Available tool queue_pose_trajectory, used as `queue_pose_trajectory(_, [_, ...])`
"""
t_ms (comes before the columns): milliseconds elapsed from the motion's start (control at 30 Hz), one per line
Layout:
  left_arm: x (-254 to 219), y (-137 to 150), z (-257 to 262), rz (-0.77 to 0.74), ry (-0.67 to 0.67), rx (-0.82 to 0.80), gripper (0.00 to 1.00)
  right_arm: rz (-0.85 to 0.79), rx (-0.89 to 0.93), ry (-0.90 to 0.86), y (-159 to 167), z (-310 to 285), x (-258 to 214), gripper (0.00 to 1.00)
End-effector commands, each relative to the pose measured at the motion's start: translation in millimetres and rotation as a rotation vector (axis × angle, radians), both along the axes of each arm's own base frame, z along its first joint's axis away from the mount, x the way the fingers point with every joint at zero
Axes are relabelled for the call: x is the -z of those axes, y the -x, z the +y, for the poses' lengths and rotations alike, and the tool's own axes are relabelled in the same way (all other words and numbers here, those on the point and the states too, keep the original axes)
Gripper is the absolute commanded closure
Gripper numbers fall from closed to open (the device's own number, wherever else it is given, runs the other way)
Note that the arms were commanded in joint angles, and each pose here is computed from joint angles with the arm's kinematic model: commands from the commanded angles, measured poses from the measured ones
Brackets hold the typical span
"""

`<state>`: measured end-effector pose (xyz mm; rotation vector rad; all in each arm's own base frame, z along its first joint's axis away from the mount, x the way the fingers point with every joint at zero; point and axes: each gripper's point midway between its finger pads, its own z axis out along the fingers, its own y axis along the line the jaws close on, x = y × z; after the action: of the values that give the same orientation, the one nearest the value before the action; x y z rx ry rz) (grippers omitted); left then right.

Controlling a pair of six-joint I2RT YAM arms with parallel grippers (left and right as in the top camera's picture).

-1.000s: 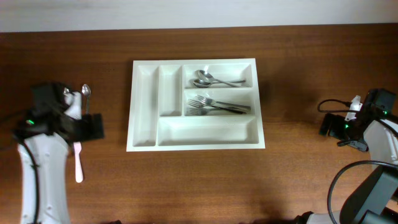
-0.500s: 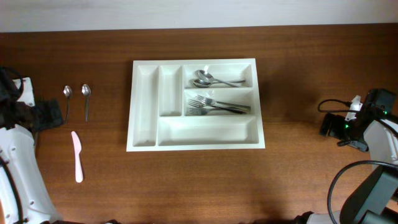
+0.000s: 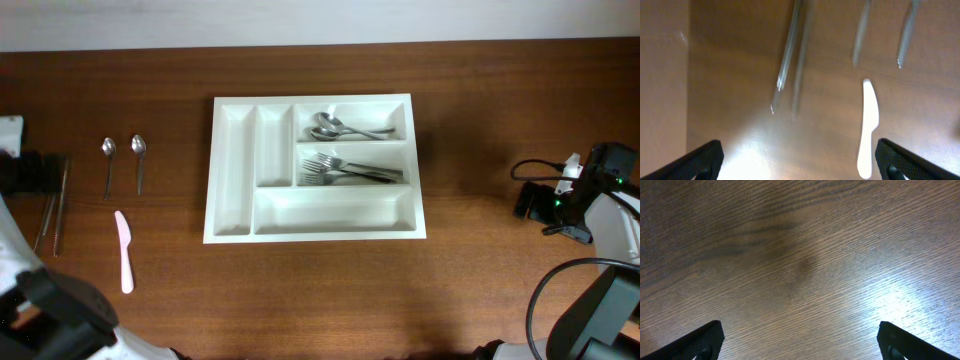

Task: Pack container
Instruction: 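Move the left gripper left over the metal chopsticks, then lower the left gripper onto the chopsticks and close on them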

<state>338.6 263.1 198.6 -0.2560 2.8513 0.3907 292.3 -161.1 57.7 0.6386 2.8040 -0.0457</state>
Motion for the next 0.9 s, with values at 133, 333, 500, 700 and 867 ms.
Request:
queue_pose_trajectory(133, [27, -39, 18, -0.045, -0.005, 0.048, 0.01, -0.009, 0.016, 0.011, 1, -2, -4, 0.01])
queue_pose_trajectory(333, [44, -40, 19, -0.013, 0.017, 0.046, 0.01, -0.009, 0.016, 0.011, 1, -2, -4, 0.01])
queue_pose_trajectory(500, [49, -32, 14, 0.044, 0.028, 0.116, 0.01, -0.009, 0.016, 0.011, 1, -2, -4, 0.01])
queue_pose_trajectory(700, [59, -32, 18, 0.060, 0.036, 0.147, 0.01, -0.009, 0.016, 0.011, 1, -2, -4, 0.01])
queue_pose_trajectory(867, [88, -26, 27, 0.120, 0.065, 0.136, 0.01, -0.009, 0.016, 0.011, 1, -2, -4, 0.01])
